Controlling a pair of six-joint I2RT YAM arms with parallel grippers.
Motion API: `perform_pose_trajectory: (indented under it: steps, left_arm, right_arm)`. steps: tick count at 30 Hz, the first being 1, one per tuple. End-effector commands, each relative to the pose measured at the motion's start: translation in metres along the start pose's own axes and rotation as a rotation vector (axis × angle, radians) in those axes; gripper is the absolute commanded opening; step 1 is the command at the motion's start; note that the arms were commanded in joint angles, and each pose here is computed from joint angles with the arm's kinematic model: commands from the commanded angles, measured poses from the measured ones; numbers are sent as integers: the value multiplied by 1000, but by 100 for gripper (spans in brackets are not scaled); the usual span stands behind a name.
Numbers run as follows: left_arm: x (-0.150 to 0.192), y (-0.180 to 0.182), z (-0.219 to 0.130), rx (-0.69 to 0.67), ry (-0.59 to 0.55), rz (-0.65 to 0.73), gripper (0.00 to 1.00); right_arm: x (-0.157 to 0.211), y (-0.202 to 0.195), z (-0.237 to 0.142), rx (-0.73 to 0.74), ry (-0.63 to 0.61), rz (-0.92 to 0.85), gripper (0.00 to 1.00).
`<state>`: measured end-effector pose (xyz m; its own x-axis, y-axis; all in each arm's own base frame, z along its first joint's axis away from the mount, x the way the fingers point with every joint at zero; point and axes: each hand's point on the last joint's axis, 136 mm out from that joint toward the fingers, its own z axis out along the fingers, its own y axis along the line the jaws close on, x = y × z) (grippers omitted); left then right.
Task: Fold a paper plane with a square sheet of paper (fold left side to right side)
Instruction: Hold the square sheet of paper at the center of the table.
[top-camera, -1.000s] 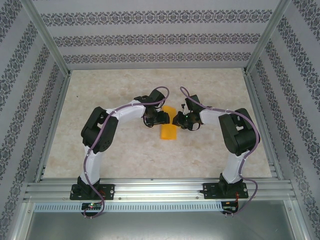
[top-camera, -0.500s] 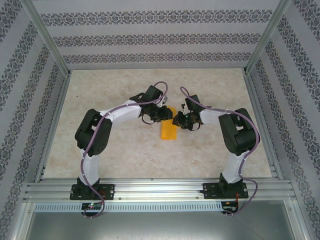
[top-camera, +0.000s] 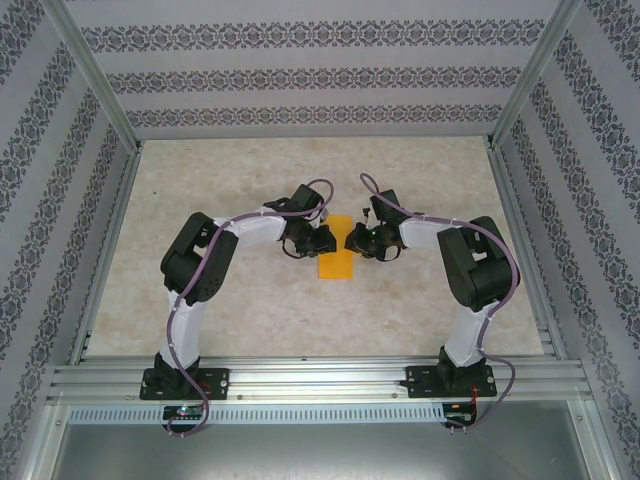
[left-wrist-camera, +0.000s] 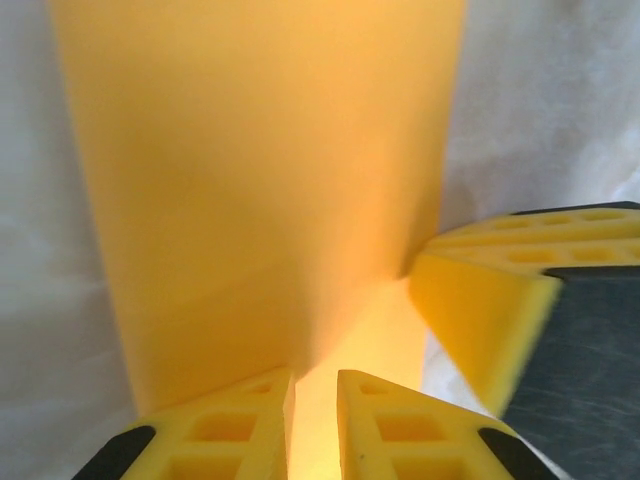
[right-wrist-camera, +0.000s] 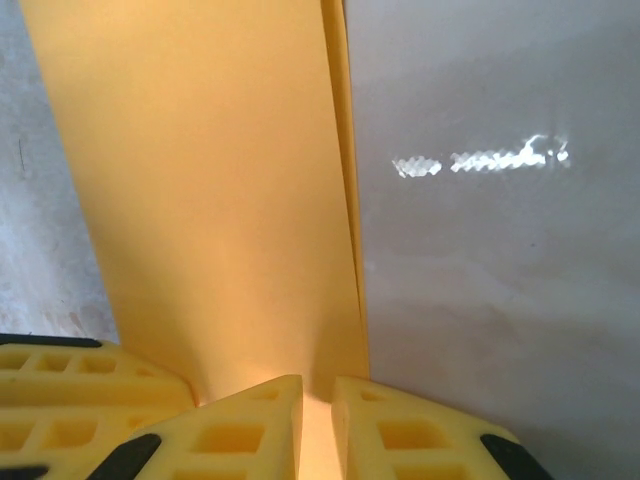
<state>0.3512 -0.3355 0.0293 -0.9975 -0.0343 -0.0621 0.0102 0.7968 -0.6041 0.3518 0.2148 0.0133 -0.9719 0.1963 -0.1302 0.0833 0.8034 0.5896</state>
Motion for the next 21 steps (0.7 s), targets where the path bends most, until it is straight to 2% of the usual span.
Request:
perform_pose_trajectory:
  steps: [1, 10, 16, 21]
  left_arm:
    - [-4, 26, 4, -56, -9, -25, 20]
    - [2, 47, 13, -85, 14, -43, 19]
    - [9, 52, 16, -88, 31, -46, 19]
    - [12, 54, 18, -91, 38, -45, 19]
  right_arm:
    - [18, -31, 14, 120, 57, 19, 18]
    - [16, -28, 11, 111, 51, 7, 18]
    - [-4, 17, -10, -47, -14, -44, 19]
    - [-23, 50, -33, -118, -66, -79, 19]
